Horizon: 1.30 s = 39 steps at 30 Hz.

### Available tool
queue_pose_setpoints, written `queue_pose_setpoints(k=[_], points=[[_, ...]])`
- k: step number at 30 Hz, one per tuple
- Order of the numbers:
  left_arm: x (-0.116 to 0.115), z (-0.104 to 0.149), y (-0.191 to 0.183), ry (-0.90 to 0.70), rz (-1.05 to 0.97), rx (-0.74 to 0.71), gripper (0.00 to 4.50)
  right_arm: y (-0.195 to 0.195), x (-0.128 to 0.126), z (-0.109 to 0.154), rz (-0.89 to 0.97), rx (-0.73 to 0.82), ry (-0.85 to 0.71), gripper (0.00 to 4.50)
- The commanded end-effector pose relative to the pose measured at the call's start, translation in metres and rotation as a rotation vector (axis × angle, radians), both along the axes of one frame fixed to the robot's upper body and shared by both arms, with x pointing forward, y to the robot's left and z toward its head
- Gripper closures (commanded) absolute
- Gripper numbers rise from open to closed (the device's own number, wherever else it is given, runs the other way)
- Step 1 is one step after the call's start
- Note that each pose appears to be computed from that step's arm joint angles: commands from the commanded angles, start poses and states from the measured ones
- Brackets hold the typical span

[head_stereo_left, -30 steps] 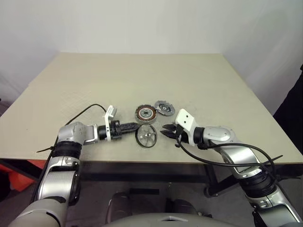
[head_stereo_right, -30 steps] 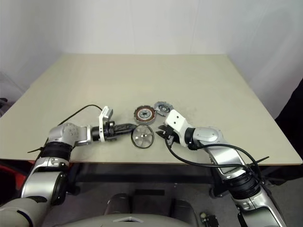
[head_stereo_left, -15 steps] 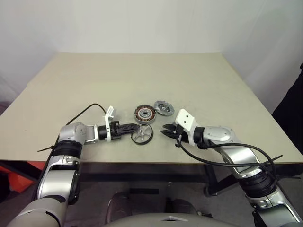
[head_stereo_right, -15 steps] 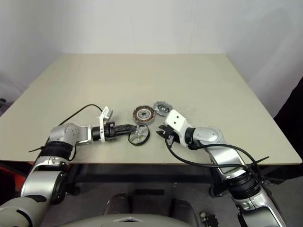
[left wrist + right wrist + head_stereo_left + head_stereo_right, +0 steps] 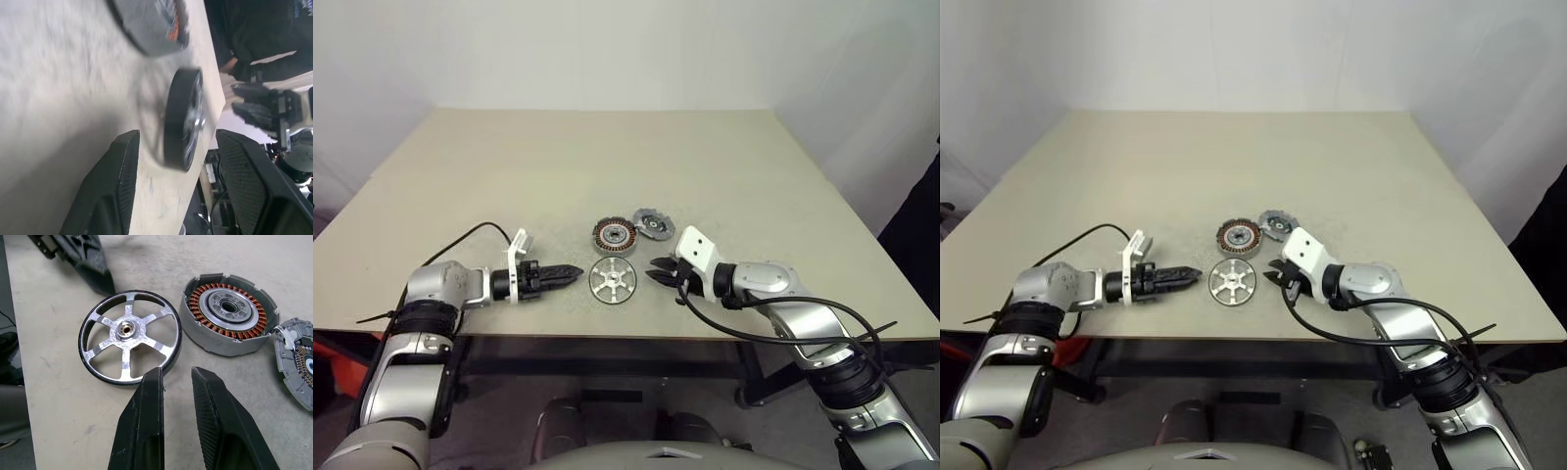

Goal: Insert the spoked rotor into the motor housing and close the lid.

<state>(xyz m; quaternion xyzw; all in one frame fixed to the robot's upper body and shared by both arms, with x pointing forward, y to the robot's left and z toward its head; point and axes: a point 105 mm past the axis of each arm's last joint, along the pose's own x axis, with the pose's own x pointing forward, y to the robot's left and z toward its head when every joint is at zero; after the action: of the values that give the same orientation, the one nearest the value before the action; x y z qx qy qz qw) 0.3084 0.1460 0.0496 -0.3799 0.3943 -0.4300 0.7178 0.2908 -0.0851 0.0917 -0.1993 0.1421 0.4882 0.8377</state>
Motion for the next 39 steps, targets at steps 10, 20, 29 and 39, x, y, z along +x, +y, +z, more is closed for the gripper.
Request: queue_pose_setpoints(k=[10,20,29,39], points=[[0.007,0.001,-0.022,-0.027,-0.033,0.0,1.86,0.002,0.005,0.012,0.013,0.0,-0.056,3.57],[0.01,-0.006,-0.038,-0.031,-0.041,-0.005,1.86,0.003,0.004,0.012,0.01,0.004,-0.057,3.57],[0.012,-0.005,-0.041,-0.043,-0.038,-0.01,2.46,0.002,0.004,0.013,0.007,0.007,-0.06,3.57],[0.013,-0.001,-0.039,-0.049,-0.031,-0.032,4.09,0.003,0.007,0.013,0.007,0.006,-0.061,3.57]])
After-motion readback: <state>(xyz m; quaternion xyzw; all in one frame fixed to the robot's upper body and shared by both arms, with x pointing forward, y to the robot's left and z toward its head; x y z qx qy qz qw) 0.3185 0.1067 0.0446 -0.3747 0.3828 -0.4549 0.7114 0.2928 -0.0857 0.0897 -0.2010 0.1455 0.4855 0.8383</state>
